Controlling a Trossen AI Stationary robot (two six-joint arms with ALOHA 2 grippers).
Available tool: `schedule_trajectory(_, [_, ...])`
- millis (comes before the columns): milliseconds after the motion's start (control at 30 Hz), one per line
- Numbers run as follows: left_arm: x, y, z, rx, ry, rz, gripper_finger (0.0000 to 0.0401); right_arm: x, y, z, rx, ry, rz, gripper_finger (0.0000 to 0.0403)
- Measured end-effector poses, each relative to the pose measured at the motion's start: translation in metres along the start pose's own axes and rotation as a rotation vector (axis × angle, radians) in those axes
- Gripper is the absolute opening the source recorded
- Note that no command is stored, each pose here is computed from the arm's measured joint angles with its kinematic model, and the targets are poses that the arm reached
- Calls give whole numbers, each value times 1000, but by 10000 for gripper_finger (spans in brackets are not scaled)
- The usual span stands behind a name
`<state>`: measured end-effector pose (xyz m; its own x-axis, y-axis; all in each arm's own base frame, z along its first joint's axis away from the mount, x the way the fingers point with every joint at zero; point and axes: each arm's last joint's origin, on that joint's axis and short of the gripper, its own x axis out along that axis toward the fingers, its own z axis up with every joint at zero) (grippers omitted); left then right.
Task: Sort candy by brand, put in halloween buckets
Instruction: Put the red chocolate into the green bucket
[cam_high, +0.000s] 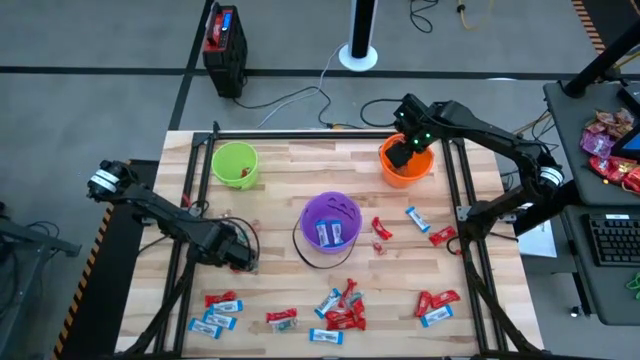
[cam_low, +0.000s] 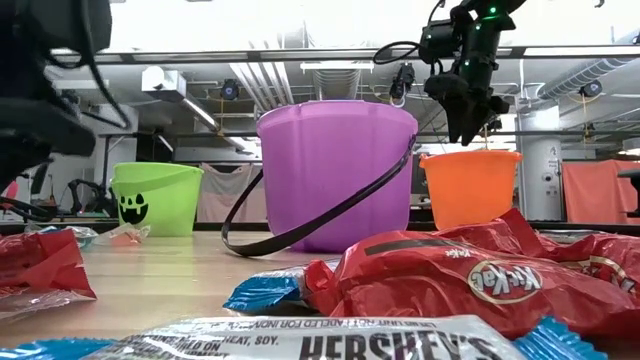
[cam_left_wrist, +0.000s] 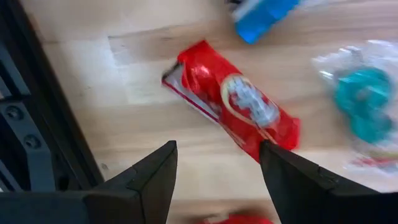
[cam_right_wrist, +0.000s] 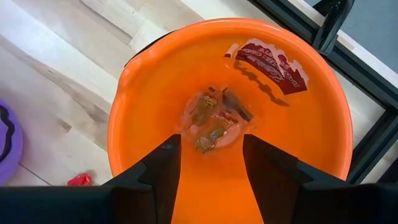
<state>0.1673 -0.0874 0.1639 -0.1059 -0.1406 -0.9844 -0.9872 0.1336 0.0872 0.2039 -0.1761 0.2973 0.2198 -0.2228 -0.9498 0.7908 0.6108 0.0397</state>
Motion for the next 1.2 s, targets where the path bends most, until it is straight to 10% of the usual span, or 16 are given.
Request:
schedule_trajectory(733, [18,-3,6,-100,-67,-142,201,0,0,2,-40,-21,6,162])
schedule_trajectory(1200, [16,-5,6,4,-91,-150,11,0,1,2,-72,-24,6,158])
